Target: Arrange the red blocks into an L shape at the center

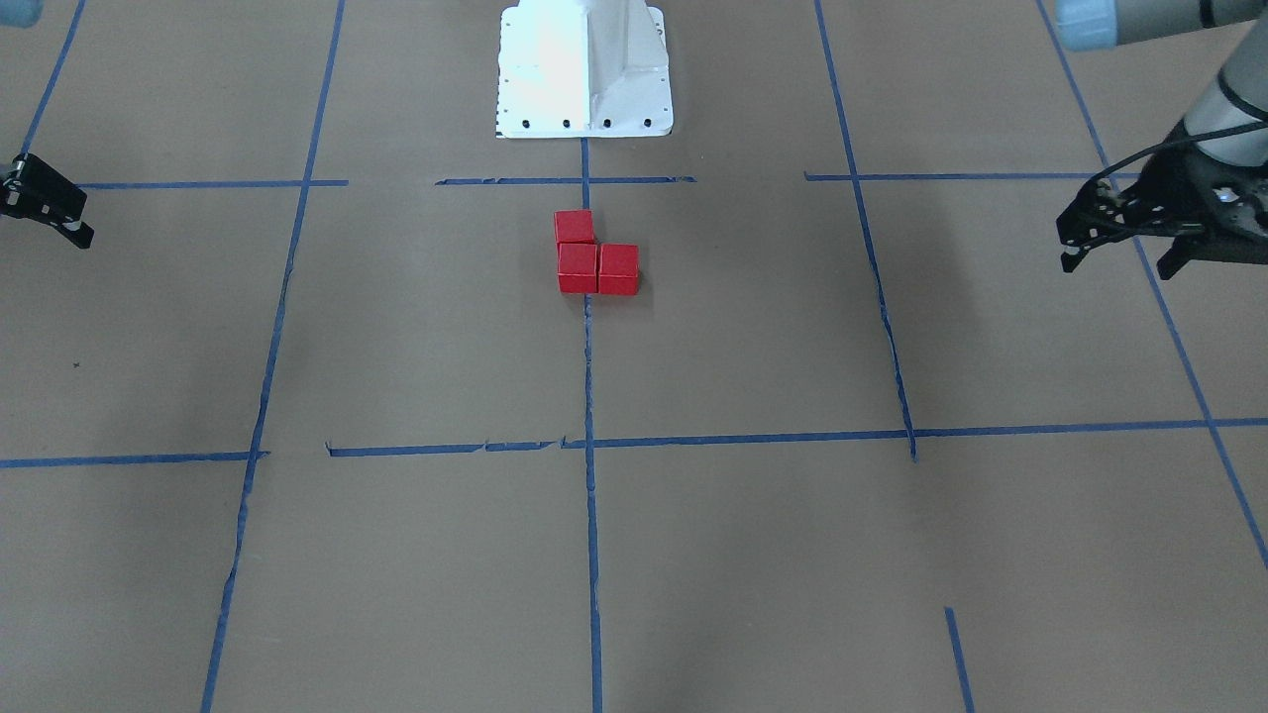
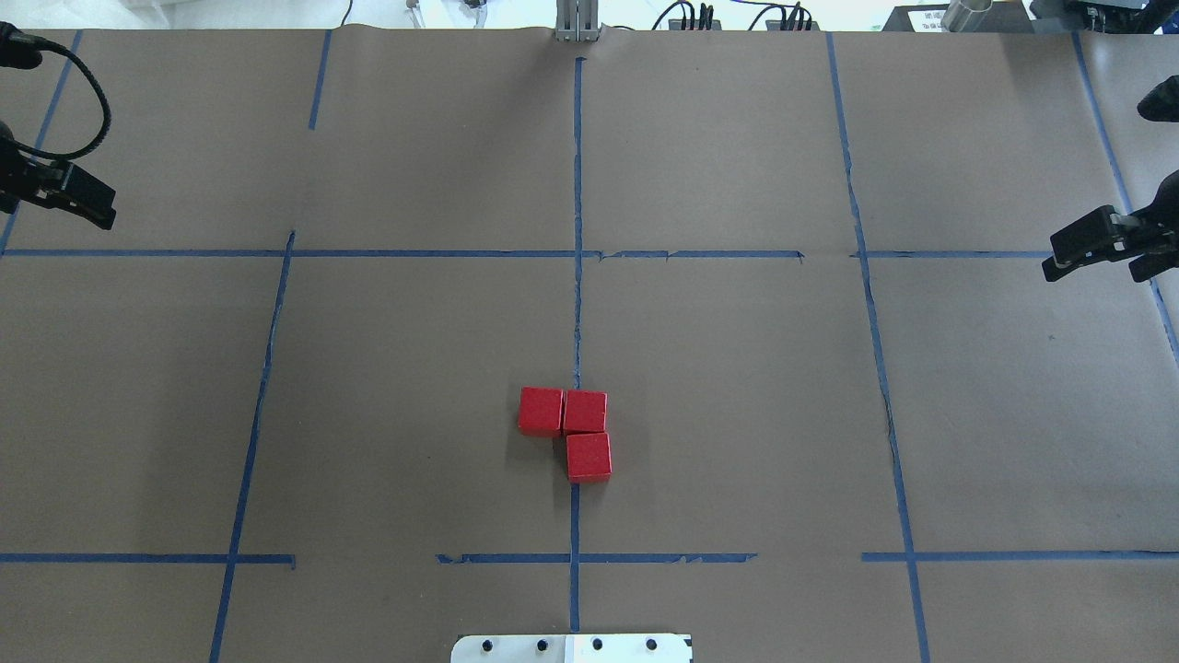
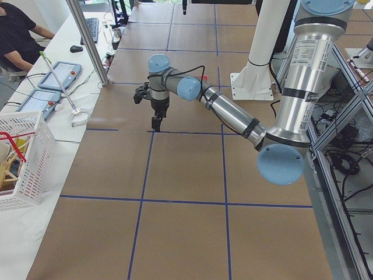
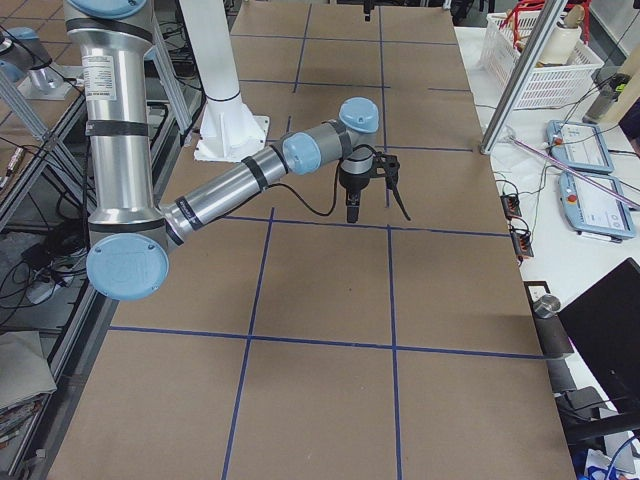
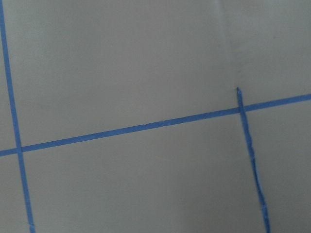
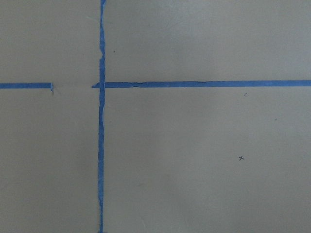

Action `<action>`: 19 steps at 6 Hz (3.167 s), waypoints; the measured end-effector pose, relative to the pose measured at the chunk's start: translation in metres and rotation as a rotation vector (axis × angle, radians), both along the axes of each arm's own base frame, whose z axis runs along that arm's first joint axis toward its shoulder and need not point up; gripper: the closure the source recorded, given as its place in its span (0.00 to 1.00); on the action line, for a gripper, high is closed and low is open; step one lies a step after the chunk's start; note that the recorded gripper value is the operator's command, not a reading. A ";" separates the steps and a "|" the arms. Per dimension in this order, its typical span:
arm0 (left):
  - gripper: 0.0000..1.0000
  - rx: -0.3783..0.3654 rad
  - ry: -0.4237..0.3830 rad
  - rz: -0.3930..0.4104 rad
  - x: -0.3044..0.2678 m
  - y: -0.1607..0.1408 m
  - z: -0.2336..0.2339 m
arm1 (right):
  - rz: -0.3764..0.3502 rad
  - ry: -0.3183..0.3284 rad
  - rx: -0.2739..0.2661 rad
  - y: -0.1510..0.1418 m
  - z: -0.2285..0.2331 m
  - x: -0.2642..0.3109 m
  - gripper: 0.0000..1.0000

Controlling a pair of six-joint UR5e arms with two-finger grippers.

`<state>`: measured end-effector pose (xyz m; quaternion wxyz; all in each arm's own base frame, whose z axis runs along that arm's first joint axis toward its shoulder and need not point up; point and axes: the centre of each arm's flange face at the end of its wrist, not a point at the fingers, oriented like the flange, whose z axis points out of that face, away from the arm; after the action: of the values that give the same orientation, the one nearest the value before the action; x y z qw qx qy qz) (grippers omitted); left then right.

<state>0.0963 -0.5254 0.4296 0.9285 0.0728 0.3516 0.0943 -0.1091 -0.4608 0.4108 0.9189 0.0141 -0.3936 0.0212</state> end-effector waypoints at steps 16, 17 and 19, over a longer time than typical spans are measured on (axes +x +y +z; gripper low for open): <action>0.00 -0.095 0.086 0.027 -0.089 -0.002 0.126 | -0.055 0.000 -0.001 0.047 0.142 0.134 0.00; 0.00 -0.103 0.086 0.021 -0.091 0.001 0.128 | -0.050 0.003 -0.008 0.052 0.146 0.138 0.00; 0.00 -0.152 0.085 -0.017 -0.109 0.003 0.131 | -0.060 0.006 -0.004 0.061 0.152 0.142 0.00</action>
<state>-0.0125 -0.5226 0.5602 0.9165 0.0090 0.3961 0.0560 0.0324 -0.3998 0.5624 0.9203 0.0006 -0.3912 -0.0057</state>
